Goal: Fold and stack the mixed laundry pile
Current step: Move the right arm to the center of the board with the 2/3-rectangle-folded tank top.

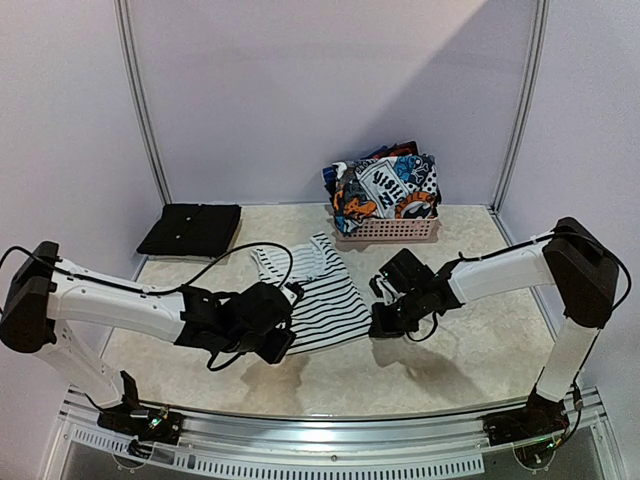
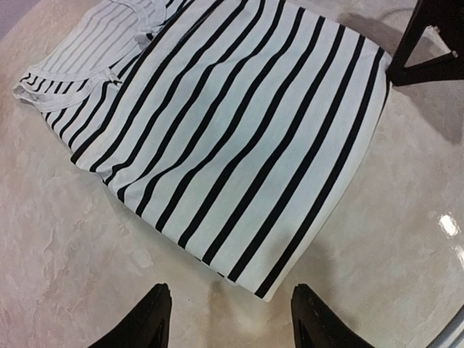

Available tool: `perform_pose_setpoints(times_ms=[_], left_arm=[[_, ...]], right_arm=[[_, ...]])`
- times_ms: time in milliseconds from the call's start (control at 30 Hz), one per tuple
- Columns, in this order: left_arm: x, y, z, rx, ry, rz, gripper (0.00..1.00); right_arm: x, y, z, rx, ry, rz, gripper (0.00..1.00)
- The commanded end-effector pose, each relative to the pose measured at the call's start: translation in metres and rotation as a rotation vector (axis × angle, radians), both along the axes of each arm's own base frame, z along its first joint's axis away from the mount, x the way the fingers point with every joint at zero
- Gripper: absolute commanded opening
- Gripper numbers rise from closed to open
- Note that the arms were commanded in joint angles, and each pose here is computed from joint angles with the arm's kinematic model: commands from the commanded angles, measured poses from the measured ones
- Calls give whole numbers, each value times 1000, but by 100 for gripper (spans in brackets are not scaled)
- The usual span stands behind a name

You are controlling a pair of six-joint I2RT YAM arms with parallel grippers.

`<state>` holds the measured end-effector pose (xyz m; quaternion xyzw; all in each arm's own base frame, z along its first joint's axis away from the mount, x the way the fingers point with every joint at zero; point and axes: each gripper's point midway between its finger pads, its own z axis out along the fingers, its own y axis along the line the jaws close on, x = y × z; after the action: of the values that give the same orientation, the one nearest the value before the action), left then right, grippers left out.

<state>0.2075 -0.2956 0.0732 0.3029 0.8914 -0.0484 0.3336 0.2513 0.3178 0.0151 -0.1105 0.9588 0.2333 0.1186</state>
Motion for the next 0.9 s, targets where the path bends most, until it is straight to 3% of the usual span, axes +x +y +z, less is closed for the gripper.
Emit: perform_pose_setpoints(times_ms=[0, 200, 533, 667, 767, 867], left_arm=[[-11, 2, 7, -14, -6, -15, 58], [-26, 9, 10, -5, 7, -46, 58], [-51, 12, 8, -10, 68, -68, 59], [-60, 16, 5, 10, 87, -75, 59], [-65, 21, 2, 24, 98, -71, 59], [-69, 26, -2, 24, 105, -49, 59]], right_arm=[[-14, -4, -14, -17, 51, 8, 0], [-33, -5, -2, 4, 37, -19, 0], [-102, 28, 4, 53, 73, 66, 2], [-115, 27, 0, 33, 83, 86, 15], [-113, 14, -2, -6, 62, 59, 32], [-112, 6, 4, -8, 39, 44, 39]])
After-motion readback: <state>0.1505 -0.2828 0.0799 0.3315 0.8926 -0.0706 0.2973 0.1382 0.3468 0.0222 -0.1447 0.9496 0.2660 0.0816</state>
